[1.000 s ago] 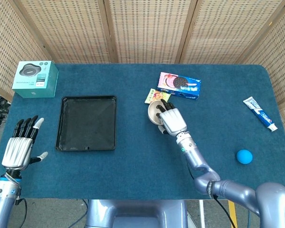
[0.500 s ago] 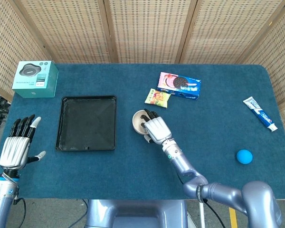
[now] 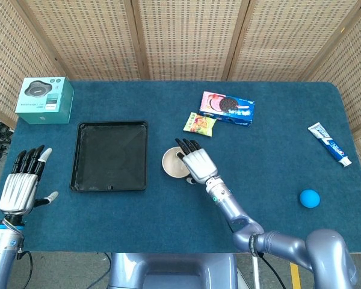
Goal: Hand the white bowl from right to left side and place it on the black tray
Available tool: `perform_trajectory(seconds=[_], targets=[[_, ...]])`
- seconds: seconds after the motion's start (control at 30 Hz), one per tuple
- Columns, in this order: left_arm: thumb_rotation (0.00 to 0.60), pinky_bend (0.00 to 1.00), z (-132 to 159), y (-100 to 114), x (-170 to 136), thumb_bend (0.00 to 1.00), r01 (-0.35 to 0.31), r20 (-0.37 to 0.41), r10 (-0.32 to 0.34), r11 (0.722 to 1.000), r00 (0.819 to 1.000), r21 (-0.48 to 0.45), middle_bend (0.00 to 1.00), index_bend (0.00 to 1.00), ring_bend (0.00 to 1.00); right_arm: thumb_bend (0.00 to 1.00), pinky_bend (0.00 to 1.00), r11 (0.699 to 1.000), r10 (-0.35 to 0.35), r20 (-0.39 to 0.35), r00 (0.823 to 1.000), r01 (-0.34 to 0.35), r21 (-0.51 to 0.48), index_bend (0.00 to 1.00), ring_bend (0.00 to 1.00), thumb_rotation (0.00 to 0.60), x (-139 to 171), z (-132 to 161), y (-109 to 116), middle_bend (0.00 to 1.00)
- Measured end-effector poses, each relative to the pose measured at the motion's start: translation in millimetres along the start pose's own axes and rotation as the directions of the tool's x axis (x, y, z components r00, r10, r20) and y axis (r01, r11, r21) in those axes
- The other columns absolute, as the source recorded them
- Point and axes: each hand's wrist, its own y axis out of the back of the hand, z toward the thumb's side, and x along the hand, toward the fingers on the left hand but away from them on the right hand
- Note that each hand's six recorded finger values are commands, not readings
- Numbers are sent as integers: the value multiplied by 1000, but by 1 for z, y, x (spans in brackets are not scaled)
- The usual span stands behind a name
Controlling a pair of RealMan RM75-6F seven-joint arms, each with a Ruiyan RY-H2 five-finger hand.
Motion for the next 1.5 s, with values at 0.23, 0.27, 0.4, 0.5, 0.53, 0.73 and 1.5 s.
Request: perform_trajectory(seconds=[0.23,0.27,0.4,0.5,0.53,0.73,1.5], targets=[[600,0,1,-1,-1,122,3,4,-3,1000,1000,3,0,0,0,247,63,999,-22,32,999,20,36,145,0,600,6,-16,13,0],[600,0,2,-1,-1,122,4,5,-4,1000,1000,4,0,0,0,247,50,999,-26,39,999,24,44,138,0,600,7,-20,16,0],[600,0,3,-2,-1,122,5,11,-5,1000,1000,7,0,0,0,246,0,996,-52,96,994,45,73,83,0,600,22,-49,31,0],[600,0,5,-2,-2,122,6,16,-7,1000,1000,11,0,0,0,246,0,995,-70,156,985,58,84,45,0,600,42,-79,40,0],[600,0,6,-2,-2,123,6,18,-6,1000,1000,12,0,0,0,246,0,994,-78,184,980,62,87,37,0,600,53,-92,43,0],[600,0,11,-4,-4,123,8,30,-9,1000,1000,26,0,0,0,245,0,992,-115,308,945,90,92,31,0,600,113,-149,51,0],[600,0,35,-19,4,125,55,98,-60,997,993,53,0,0,0,245,0,969,-232,474,849,246,34,31,0,600,273,-220,58,0]])
